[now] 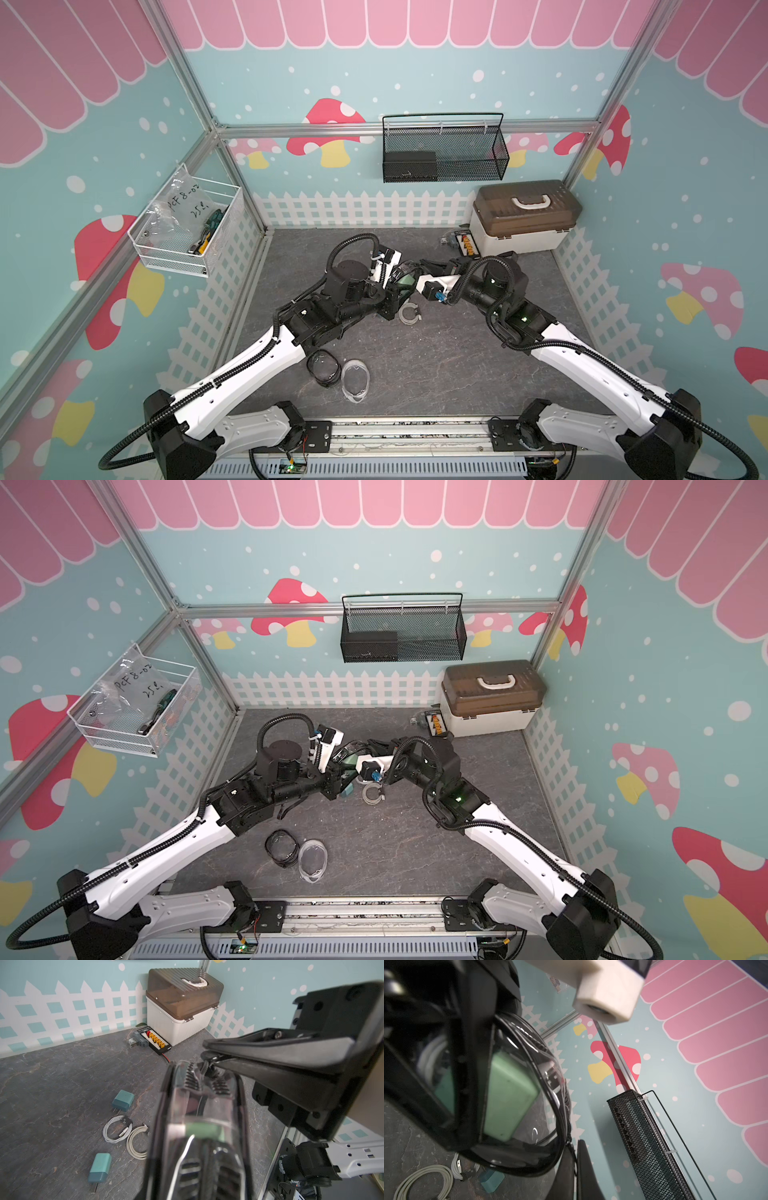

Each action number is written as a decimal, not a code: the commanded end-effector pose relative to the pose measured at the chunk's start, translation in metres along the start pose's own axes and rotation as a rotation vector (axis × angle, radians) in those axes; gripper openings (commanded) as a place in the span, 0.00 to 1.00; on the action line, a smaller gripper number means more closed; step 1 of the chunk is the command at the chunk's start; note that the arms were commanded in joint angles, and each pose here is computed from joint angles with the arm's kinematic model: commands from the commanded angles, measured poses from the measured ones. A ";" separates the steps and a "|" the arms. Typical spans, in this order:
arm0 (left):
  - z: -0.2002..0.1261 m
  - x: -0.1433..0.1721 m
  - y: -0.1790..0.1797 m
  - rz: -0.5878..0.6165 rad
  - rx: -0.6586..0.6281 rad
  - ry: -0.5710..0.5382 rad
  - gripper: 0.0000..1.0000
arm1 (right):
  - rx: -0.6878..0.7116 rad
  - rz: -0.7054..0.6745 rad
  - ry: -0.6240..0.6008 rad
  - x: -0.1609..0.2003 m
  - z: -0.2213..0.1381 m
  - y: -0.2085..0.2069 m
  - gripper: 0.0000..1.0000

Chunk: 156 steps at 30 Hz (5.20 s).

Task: Pack away charging kits
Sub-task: Zip the zipper on the storage bag, then place the storage bag at the center of the board, then pick up the storage bag at the center of the board, then pick up the charging cable from the center of the board.

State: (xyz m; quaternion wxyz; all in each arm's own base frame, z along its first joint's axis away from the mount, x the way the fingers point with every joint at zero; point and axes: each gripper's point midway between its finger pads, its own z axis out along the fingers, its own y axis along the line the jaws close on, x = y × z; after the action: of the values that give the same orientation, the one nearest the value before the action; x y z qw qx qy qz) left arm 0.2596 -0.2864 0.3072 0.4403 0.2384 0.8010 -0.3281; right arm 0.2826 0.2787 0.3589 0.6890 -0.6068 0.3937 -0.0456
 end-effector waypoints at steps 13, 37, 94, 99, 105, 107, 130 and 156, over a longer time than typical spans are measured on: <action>0.017 0.047 0.051 -0.085 -0.173 0.155 0.00 | 0.092 -0.042 -0.103 -0.061 0.020 -0.047 0.00; -0.045 0.191 0.385 -1.199 -0.635 -0.173 0.13 | 0.392 1.161 0.396 0.083 -0.012 0.028 0.99; -0.041 0.250 0.080 -0.319 -0.928 0.479 0.66 | 0.228 1.328 1.194 0.205 -0.001 0.207 0.58; -0.041 0.264 0.070 -0.328 -0.919 0.582 0.59 | 0.231 1.329 1.197 0.206 0.000 0.208 0.58; -0.035 0.275 0.071 -0.305 -0.951 0.629 0.55 | 0.242 1.330 1.201 0.210 -0.002 0.210 0.58; -0.031 0.277 0.071 -0.294 -0.962 0.637 0.55 | 0.236 1.331 1.204 0.210 -0.002 0.212 0.58; -0.020 0.291 0.075 -0.287 -0.966 0.658 0.07 | 0.217 1.348 1.198 0.209 -0.002 0.218 0.58; -0.055 0.214 0.085 -0.410 -0.788 0.444 0.00 | 0.010 1.295 1.361 0.232 0.048 0.276 0.49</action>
State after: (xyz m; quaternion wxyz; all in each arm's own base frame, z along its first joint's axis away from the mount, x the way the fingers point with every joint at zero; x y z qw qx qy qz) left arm 0.1758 -0.1707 0.1109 0.2337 -0.0462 0.9710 -0.0179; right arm 0.3674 0.2680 0.0242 0.2430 -0.1009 0.9646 0.0156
